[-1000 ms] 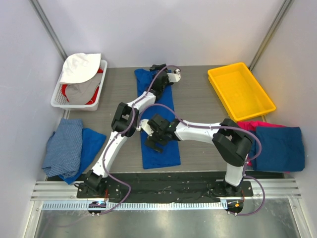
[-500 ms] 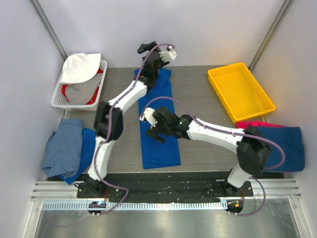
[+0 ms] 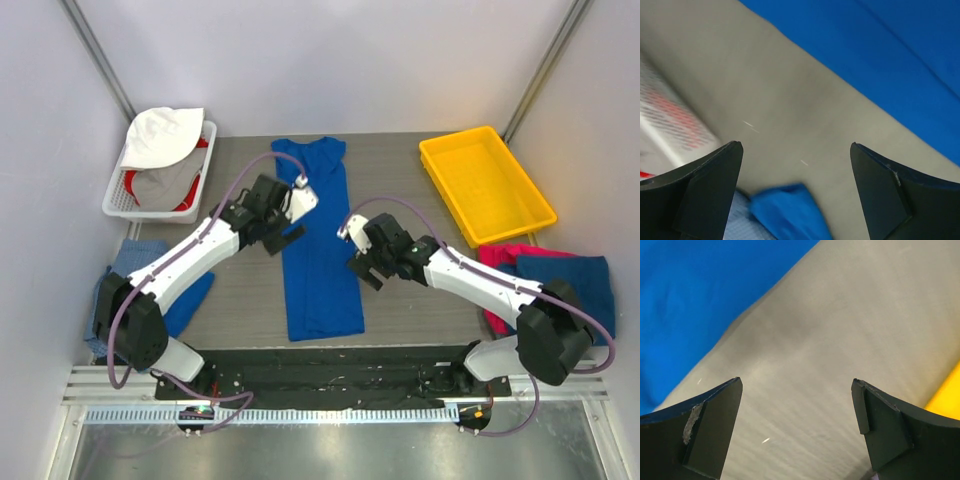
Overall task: Fold and stack the t-shirts
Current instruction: Rotate the tshirt 90 degrees
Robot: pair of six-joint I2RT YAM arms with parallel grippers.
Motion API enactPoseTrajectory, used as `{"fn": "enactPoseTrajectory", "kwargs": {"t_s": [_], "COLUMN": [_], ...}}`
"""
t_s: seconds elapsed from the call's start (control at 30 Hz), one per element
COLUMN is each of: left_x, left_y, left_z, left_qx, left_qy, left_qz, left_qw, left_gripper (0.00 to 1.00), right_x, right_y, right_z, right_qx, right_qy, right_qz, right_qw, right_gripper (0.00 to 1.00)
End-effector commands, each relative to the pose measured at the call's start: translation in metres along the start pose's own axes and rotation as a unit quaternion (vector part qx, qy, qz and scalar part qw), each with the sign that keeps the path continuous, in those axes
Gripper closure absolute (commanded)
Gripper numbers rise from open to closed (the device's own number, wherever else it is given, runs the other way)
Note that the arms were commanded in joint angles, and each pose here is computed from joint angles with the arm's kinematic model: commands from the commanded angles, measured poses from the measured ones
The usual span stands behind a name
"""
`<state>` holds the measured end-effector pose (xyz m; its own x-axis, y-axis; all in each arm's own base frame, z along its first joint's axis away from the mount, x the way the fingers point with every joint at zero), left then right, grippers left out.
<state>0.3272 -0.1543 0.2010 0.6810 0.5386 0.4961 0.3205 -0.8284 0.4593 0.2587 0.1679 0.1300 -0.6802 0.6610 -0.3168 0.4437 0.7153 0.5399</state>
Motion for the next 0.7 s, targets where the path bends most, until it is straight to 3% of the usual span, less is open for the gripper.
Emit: {"fn": "enactPoseTrajectory", "kwargs": {"t_s": [0.0, 0.23, 0.4, 0.67], "left_x": [-0.071, -0.113, -0.138, -0.175], "left_y": [-0.054, -0.073, -0.069, -0.061], "left_z": [-0.016, -0.037, -0.053, -0.064], "left_qx": [0.058, 0.031, -0.006, -0.024], "left_qy": [-0.134, -0.205, -0.268, -0.36], "left_qz": [-0.037, -0.042, -0.05, 0.01], "left_qw": [0.989, 0.977, 0.962, 0.933], "left_gripper": [0.08, 0.12, 0.17, 0.2], "right_x": [0.024, 0.042, 0.067, 0.09], "right_y": [-0.025, -0.036, -0.043, -0.05], "right_z": [-0.006, -0.019, -0.027, -0.025], "right_qx": [0.01, 0.008, 0.005, 0.024], "right_qy": [0.061, 0.094, 0.107, 0.147], "right_qz": [-0.017, -0.024, -0.068, -0.117], "right_qw": [0.998, 0.995, 0.992, 0.982], "right_gripper": [0.02, 0.09, 0.11, 0.16]}}
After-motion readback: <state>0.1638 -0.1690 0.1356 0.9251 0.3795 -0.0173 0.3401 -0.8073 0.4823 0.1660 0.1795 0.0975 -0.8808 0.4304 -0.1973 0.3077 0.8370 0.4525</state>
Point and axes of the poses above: each gripper's point midway between its finger pads, its own z axis out along the fingers, its own x axis along the line the jaws close on, y = z × x, the point moved 4 cm from there along -z, back along the fingers, and after that the axes turned 3 degrees about z, right-handed, at the moved point
